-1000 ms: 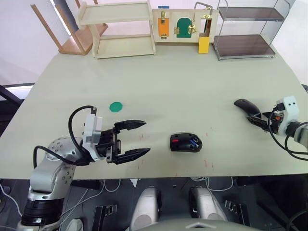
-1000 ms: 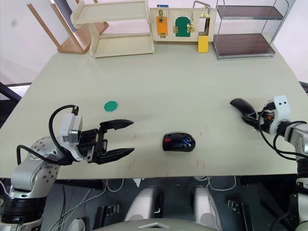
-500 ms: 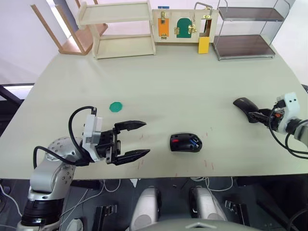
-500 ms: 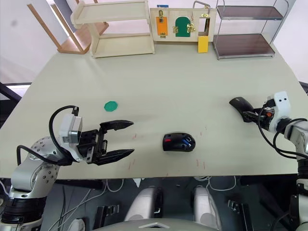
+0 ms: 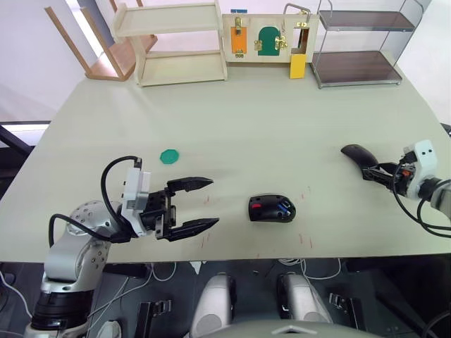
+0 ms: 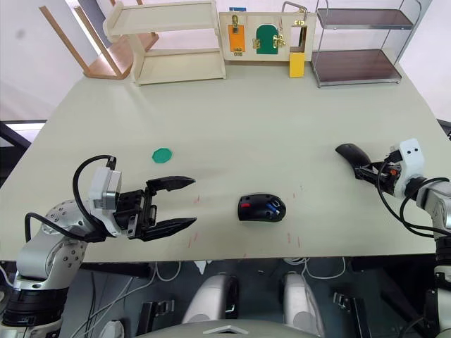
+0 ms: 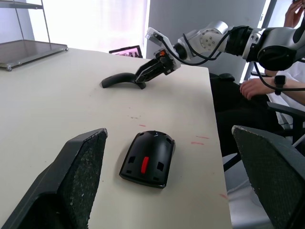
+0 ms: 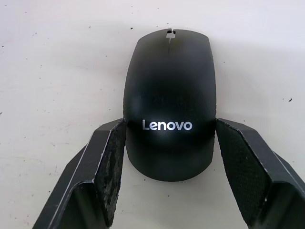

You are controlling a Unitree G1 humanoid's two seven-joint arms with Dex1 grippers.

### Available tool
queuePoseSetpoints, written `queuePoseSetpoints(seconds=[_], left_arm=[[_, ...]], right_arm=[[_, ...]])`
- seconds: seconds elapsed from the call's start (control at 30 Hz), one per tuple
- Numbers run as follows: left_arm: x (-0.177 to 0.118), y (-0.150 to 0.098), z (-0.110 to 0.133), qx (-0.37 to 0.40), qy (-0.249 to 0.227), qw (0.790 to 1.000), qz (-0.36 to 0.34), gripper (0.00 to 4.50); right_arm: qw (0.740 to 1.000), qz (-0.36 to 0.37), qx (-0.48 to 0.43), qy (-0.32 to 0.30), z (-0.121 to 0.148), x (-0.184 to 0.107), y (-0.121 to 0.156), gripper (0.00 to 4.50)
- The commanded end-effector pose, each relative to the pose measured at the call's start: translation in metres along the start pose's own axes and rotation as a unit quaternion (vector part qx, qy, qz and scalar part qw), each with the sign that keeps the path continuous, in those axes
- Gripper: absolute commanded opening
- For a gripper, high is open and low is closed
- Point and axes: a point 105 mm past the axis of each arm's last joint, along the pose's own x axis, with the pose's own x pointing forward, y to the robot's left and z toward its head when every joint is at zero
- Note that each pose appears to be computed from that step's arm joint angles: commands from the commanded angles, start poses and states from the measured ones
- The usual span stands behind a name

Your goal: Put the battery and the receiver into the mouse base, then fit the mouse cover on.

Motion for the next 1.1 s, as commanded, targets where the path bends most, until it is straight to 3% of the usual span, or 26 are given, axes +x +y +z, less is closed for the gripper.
queuePoseSetpoints(seconds=[0.03,1.1], left_arm=[[0.002,-0.002,0.005,0.015,-0.006,1.000,-0.009,4.50],[0.003,-0.002,0.004,0.013,-0.004,1.000,-0.012,4.50]], right_arm=[[1.000,-0.010,-0.014,-0.011,0.009,-0.001,-0.001,3.04],[1.000,-0.013,-0.004,-0.011,-0.004,0.004,-0.016,3.04]])
